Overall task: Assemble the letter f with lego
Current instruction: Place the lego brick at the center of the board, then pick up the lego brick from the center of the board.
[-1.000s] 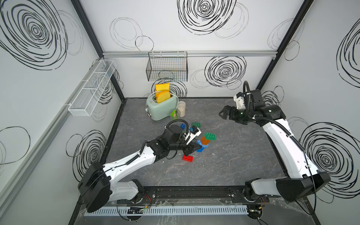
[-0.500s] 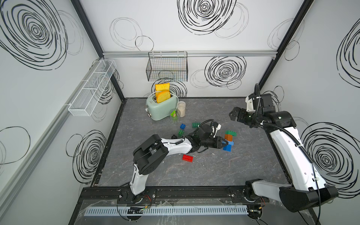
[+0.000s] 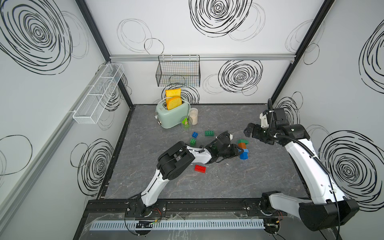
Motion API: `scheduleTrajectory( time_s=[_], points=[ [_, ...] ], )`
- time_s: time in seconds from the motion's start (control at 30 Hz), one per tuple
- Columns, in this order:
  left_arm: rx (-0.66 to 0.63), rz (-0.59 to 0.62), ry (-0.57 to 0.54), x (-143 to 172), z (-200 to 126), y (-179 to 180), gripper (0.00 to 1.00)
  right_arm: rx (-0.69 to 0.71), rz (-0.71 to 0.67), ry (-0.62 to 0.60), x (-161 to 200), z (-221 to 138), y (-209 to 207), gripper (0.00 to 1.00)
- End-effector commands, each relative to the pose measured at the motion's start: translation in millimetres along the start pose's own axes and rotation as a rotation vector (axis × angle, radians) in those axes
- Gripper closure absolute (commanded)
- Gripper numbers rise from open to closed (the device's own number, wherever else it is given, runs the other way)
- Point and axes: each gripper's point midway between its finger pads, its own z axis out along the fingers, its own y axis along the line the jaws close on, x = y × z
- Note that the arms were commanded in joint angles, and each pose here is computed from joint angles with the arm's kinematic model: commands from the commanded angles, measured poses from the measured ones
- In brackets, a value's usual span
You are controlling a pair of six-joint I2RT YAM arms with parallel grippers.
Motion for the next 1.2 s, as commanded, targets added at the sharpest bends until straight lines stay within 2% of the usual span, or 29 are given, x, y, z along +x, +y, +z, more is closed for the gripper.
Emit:
scheduleTrajectory(
  time_s=[0.0,0.23,0.43,0.6,0.7,0.8,0.87,0.93,1.0,1.1,1.17],
  points=[
    [0.078,-0.032,-0.049,-9.3,4.1,-15.6,0.66,-0.026,-0.003,-0.021,-1.4,-4.5,2.7,0.01],
    [0.033,-0.062,-0.048,-3.4,9.2,3.7,0.61,-0.018,-0.001,-0.005,3.7,0.3,-0.3,0.01],
    [-0.021,-0.087,-0.048,0.7,8.9,19.4,0.53,-0.020,0.005,0.007,7.4,3.8,-1.4,0.01],
    [-0.087,-0.101,-0.049,3.9,3.3,32.8,0.47,-0.031,0.009,0.016,10.0,7.3,-0.4,0.01],
    [-0.129,-0.077,-0.084,-5.4,-11.4,34.4,0.44,-0.034,0.001,0.021,11.1,11.9,0.2,0.01],
    [-0.178,0.029,-0.150,-29.2,-53.7,23.8,0.37,-0.049,-0.055,0.040,14.4,27.1,10.9,0.01],
    [-0.221,0.133,-0.165,-40.9,-96.2,12.8,0.32,-0.035,-0.116,0.064,19.3,46.5,22.8,0.01],
    [-0.256,0.206,-0.173,-43.9,-151.9,4.9,0.26,-0.038,-0.170,0.071,22.3,72.0,42.6,0.01],
    [-0.308,0.182,-0.145,-38.2,-201.3,15.2,0.19,-0.059,-0.186,0.084,22.4,98.0,61.3,0.01],
    [-0.351,0.155,-0.115,-28.5,-265.2,28.9,0.01,-0.075,-0.201,0.152,29.8,145.0,84.0,0.01],
    [-0.376,0.197,-0.133,-24.7,-301.0,28.8,0.02,-0.068,-0.235,0.181,34.8,172.9,99.2,0.01]
  ],
)
